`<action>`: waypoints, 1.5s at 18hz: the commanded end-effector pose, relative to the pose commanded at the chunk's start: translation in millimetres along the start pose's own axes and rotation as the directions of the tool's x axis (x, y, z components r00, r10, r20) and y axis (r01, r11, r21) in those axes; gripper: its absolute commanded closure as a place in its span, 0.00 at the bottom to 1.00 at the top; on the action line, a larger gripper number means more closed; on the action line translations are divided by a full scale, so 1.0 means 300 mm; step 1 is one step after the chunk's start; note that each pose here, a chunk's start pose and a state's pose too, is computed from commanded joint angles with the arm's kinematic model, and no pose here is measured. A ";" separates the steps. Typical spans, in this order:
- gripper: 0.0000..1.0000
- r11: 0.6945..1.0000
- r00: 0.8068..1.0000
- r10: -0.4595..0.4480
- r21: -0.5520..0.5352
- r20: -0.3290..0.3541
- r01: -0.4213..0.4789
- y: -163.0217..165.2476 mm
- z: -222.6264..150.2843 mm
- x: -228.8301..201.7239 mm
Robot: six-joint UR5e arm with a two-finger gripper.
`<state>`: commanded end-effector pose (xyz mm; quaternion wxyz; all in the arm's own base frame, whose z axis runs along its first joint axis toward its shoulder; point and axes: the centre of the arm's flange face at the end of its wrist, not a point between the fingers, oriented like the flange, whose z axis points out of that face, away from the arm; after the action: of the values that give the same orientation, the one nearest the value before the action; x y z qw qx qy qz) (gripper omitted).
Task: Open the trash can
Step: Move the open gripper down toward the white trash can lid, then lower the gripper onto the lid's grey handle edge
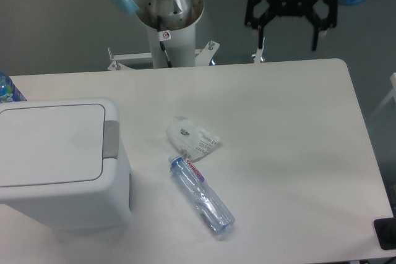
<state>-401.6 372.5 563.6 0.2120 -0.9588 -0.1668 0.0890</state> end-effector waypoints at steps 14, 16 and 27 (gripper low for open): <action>0.00 0.980 0.978 -0.196 0.024 -0.067 0.198 -0.182 0.186 0.253; 0.00 0.982 0.979 -0.184 0.018 -0.082 0.186 -0.201 0.206 0.303; 0.00 0.963 0.957 -0.263 0.026 -0.125 0.269 -0.266 0.232 0.469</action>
<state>-310.3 517.2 522.1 0.2523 -0.9265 -0.2792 0.0051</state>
